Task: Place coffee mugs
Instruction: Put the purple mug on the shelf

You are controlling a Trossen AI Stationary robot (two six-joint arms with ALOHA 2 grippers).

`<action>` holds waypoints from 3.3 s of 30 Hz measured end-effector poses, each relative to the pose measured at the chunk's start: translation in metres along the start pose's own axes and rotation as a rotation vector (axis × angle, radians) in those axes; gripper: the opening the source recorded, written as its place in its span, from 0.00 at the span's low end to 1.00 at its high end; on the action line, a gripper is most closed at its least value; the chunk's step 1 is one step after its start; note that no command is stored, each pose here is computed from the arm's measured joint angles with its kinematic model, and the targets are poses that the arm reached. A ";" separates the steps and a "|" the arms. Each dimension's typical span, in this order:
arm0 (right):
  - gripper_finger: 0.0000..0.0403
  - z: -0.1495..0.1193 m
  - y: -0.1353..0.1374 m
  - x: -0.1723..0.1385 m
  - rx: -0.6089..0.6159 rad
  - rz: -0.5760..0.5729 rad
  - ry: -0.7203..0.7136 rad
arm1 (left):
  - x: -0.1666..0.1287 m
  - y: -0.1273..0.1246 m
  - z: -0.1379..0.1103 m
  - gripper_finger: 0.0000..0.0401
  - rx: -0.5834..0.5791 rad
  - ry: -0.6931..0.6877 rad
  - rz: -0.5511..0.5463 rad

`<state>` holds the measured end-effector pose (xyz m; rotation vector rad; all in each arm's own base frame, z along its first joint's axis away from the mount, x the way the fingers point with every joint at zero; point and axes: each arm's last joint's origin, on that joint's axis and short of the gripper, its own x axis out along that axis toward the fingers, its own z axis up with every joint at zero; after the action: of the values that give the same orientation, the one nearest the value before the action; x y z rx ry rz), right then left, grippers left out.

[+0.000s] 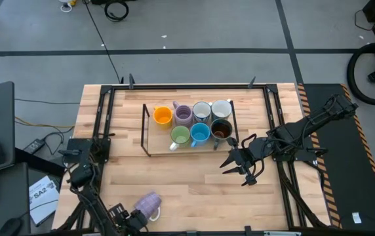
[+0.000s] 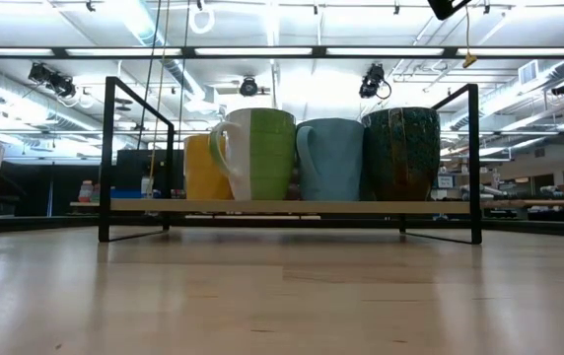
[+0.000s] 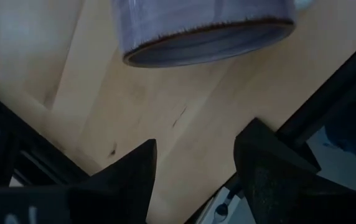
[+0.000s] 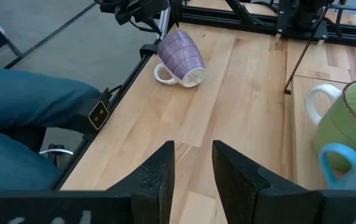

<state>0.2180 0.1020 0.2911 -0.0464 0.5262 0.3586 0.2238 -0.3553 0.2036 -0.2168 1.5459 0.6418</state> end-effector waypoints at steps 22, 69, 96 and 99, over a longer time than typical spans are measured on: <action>0.28 0.000 0.000 0.000 -0.001 0.004 0.000 | -0.020 0.012 0.007 0.46 -0.071 0.054 -0.056; 0.28 0.000 0.000 0.000 0.000 0.004 -0.002 | -0.021 0.012 0.017 0.46 0.296 -0.277 -0.007; 0.28 0.001 0.000 0.000 0.001 0.005 -0.014 | 0.001 0.003 0.051 0.46 0.435 -0.345 0.120; 0.28 0.001 0.000 0.000 0.001 0.005 -0.014 | 0.006 0.001 0.056 0.46 0.480 -0.347 0.147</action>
<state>0.2185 0.1025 0.2922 -0.0420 0.5130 0.3638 0.2702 -0.3243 0.2008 0.3569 1.3390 0.3794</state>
